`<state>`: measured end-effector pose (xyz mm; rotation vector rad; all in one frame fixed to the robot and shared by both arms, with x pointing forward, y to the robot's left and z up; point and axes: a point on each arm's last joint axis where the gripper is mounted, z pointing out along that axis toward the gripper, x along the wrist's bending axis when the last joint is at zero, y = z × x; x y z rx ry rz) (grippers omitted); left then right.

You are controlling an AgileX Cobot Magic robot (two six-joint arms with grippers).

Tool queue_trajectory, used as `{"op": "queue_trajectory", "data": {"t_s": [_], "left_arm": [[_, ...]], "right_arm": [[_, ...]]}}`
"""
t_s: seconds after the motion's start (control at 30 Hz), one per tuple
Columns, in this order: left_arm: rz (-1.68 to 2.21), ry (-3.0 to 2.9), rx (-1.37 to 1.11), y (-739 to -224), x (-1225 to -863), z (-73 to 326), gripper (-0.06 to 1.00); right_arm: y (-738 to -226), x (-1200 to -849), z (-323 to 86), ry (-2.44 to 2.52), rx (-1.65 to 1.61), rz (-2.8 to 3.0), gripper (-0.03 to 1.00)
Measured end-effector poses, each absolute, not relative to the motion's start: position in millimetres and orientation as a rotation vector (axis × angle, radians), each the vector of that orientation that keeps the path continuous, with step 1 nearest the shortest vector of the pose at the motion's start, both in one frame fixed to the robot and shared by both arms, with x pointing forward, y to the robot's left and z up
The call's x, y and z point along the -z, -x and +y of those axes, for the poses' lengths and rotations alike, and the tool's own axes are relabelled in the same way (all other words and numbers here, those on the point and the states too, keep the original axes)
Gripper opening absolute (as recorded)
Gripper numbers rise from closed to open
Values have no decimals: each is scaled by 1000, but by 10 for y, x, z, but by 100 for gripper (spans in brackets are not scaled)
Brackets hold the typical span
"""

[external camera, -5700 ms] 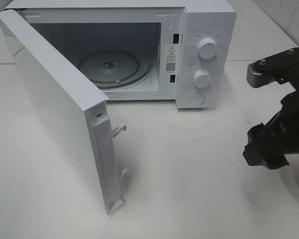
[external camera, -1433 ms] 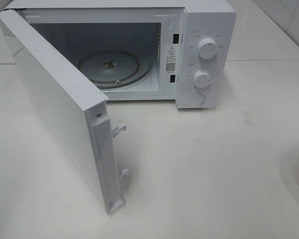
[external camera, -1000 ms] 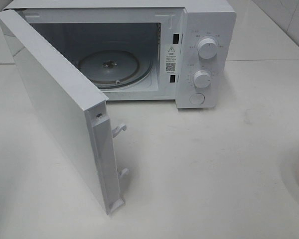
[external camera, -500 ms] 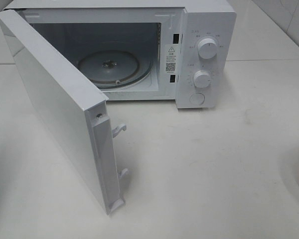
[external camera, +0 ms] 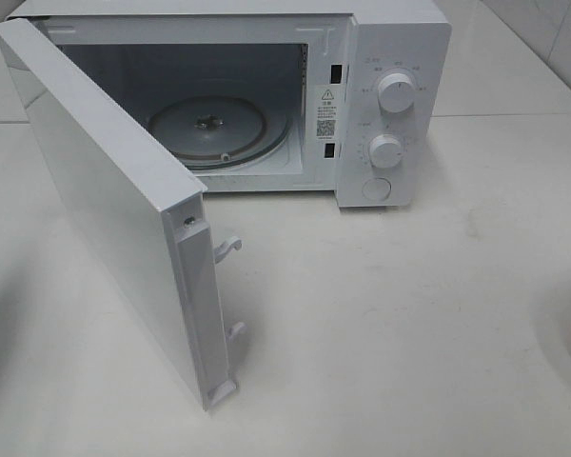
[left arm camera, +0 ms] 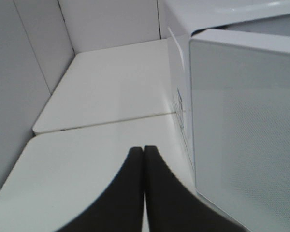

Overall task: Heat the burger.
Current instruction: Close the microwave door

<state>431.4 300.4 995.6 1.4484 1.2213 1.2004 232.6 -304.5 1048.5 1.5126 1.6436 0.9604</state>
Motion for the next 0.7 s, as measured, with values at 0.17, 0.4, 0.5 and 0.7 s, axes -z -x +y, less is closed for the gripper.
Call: {"op": "queue_trajectory", "data": {"t_s": [0.17, 0.4, 0.5, 0.7], "left_arm": [[1185, -1495, -1137, -4421, -9815, 2946, 0], [1123, -1496, -1043, -4568, -9748, 2860, 0], [1091, -1487, -1000, -4644, -9737, 2820, 0], [1071, -1487, -892, -4715, -9626, 2737, 0]], "right_arm": [[-2326, -10485, -3045, -1513, -960, 1644, 77], [-2326, -10485, -3045, -1513, -960, 1644, 77], [-2326, -10485, -3045, -1513, -960, 1644, 77], [-2326, -10485, -3045, -1513, -960, 1644, 77]]}}
